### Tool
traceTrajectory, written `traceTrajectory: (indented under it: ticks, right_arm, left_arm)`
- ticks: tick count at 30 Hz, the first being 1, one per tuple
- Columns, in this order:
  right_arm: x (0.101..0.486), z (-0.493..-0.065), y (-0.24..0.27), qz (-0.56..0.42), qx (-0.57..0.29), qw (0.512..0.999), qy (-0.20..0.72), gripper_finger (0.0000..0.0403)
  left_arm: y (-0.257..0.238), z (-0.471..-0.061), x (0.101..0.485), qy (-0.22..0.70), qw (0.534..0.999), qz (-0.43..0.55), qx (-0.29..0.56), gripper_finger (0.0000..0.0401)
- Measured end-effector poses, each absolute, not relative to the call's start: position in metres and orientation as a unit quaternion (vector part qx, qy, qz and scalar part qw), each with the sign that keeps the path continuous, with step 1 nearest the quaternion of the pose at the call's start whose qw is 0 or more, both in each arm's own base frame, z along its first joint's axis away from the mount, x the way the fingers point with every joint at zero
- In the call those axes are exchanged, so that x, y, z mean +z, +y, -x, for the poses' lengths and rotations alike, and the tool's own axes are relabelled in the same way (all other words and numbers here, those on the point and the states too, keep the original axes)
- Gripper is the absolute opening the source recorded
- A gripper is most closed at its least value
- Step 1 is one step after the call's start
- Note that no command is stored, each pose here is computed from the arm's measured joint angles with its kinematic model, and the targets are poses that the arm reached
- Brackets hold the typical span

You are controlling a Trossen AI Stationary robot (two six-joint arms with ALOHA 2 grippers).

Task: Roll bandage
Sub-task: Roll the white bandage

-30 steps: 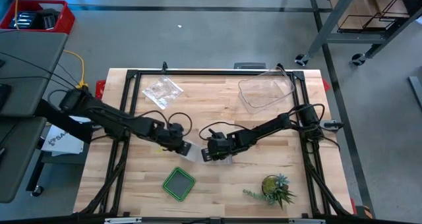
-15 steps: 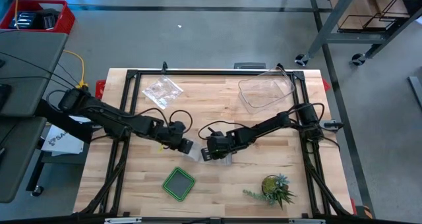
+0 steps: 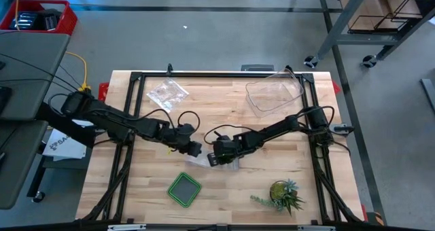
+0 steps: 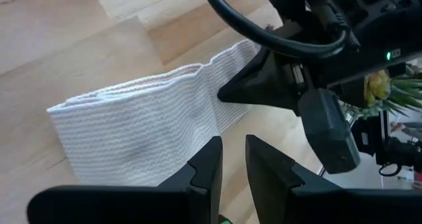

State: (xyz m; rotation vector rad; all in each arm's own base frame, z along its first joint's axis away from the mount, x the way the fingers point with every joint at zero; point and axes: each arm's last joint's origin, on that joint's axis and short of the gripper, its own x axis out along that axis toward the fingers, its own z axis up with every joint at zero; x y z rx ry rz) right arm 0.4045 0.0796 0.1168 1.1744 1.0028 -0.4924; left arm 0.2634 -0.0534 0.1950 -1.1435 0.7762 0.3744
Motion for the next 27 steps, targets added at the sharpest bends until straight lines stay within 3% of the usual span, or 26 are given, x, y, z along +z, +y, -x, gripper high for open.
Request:
traceTrajectory:
  ticks: [4,10,15,20,27]
  right_arm:
    - [0.117,-0.404,0.080,-0.523,-0.216,0.688,0.454,0.0000]
    - [0.121,-0.404,0.080,-0.521,-0.206,0.692,0.455,0.0000]
    - [0.139,-0.395,0.076,-0.502,-0.222,0.701,0.455,0.0000]
    - [0.154,-0.388,0.068,-0.489,-0.232,0.703,0.461,0.0000]
    - [0.191,-0.379,0.064,-0.479,-0.241,0.735,0.415,0.0000]
  left_arm:
    - [-0.042,-0.252,0.207,0.345,0.765,0.507,0.194,0.0060]
    - [-0.026,-0.202,0.227,0.378,0.763,0.448,0.272,0.0060]
    - [-0.026,-0.171,0.223,0.370,0.749,0.471,0.283,0.0060]
    - [-0.027,-0.160,0.217,0.357,0.737,0.494,0.292,0.0060]
    - [-0.027,-0.161,0.217,0.366,0.773,0.435,0.280,0.0060]
